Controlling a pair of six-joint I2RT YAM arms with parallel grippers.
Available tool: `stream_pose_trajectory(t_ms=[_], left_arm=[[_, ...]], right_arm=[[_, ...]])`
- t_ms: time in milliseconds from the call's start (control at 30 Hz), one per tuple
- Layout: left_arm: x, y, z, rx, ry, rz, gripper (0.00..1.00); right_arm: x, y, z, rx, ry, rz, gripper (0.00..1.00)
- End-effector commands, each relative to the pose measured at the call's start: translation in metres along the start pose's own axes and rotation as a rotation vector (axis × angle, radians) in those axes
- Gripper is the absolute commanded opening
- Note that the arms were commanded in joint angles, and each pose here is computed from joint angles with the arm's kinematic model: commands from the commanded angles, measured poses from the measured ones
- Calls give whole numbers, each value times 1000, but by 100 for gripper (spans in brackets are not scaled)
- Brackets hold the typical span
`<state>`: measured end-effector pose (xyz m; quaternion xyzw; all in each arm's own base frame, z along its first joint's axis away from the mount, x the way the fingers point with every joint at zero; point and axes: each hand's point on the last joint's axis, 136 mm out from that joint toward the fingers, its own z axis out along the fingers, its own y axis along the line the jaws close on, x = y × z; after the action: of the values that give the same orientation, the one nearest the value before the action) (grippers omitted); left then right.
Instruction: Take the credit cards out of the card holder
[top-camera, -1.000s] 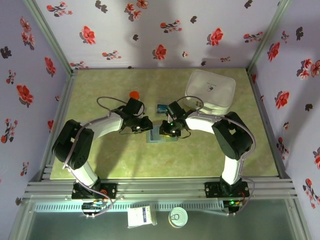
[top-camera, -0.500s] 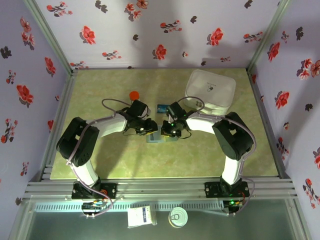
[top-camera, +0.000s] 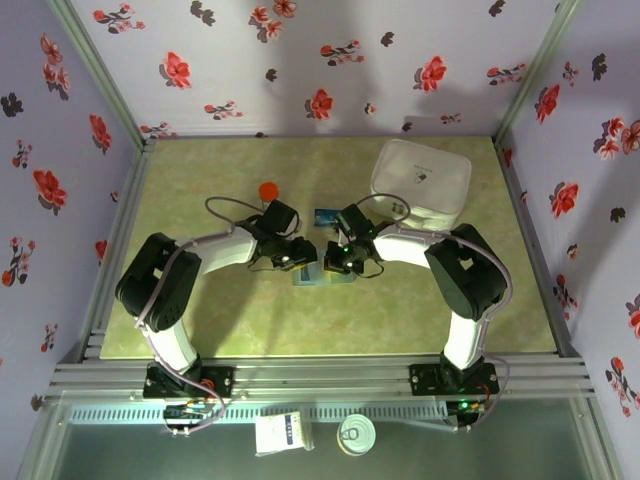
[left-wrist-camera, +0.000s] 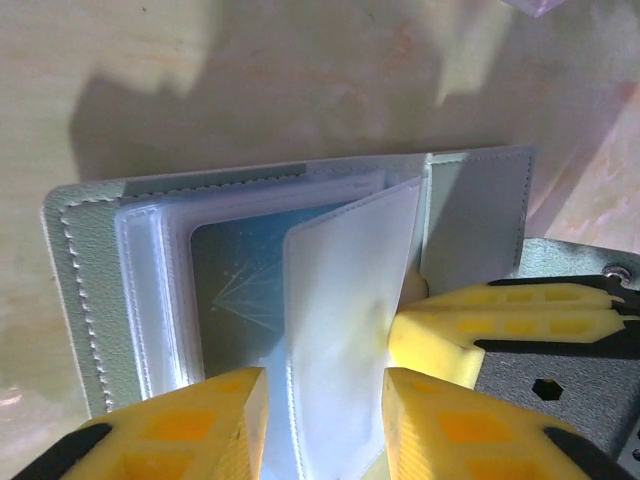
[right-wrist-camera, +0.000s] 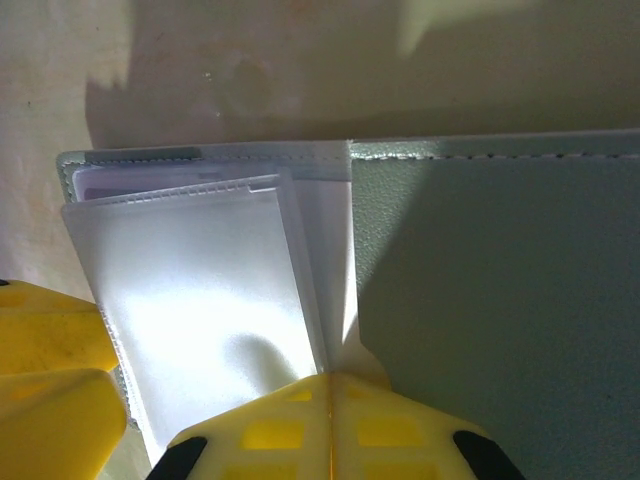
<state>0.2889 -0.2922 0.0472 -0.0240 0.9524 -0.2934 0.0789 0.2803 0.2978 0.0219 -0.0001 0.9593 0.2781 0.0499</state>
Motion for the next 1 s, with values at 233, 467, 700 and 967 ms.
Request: stream_pose_trajectory(t_ms=[233,467,700,967], left_arm=[[0,-9,11,-1,25,-1,32],[-3,-16,6,18,11,3,27],[-5,-36,0,38,11,33,28],[-3,-55,19,41,51,64,31]], right_arm=[[4,-4,-4,-4,4,18,8],[3,-1,-10,-9,-9,15,18],[-15,2,-51,-4,-117,-2,25],[-26,-28,-95,14,-231,56,28]])
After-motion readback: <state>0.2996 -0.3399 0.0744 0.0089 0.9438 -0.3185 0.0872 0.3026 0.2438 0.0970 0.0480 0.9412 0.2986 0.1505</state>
